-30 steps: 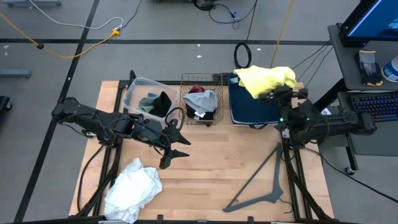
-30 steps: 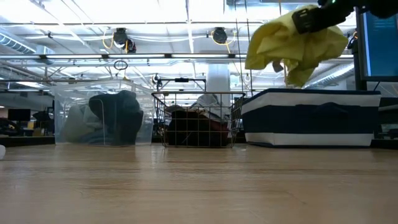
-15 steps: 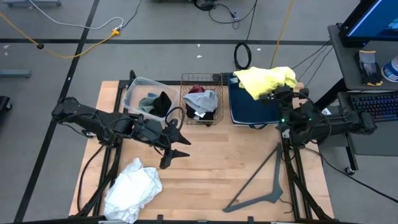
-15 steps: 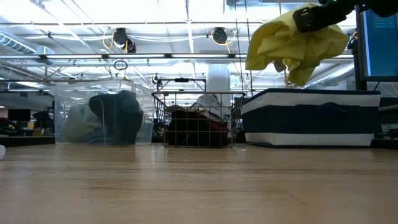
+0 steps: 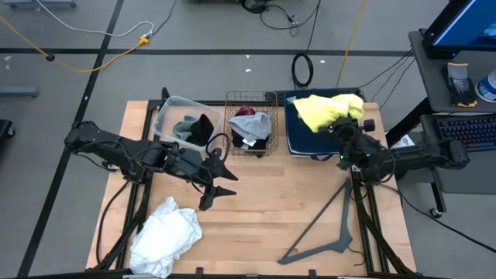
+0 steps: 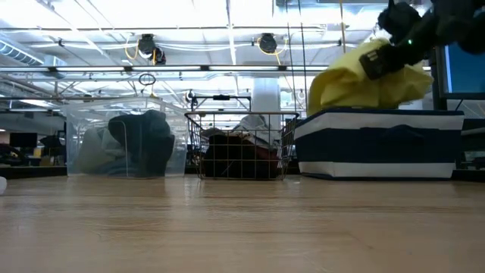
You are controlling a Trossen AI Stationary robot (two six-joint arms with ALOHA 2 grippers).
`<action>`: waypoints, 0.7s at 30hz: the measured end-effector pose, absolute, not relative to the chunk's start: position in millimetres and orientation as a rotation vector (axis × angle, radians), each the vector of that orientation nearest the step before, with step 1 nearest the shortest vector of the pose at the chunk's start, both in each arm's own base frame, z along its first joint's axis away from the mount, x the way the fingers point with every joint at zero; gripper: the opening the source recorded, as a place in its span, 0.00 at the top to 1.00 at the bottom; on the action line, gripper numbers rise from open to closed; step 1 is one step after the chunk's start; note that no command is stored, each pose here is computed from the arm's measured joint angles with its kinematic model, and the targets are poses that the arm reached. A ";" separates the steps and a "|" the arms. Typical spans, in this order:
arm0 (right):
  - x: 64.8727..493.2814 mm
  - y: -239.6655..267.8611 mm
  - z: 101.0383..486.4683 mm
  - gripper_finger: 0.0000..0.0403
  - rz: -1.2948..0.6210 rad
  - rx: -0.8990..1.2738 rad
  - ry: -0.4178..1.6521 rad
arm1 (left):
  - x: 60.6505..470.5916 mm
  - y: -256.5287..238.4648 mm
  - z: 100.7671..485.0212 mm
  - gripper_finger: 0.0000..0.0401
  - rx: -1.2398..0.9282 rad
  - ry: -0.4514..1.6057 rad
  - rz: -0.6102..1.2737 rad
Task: Pick & Place Cloths
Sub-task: Put the yellow cloth into the blue bin
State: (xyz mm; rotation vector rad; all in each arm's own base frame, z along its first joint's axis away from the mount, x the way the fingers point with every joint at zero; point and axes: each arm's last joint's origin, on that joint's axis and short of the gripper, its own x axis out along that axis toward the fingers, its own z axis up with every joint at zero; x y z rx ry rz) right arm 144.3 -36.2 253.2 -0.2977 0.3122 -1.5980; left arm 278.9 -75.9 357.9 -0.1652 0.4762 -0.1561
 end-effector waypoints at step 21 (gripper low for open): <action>131.8 -27.6 193.6 0.92 -1.549 -0.196 0.193 | 278.9 -75.9 357.9 0.46 -0.164 0.476 -0.156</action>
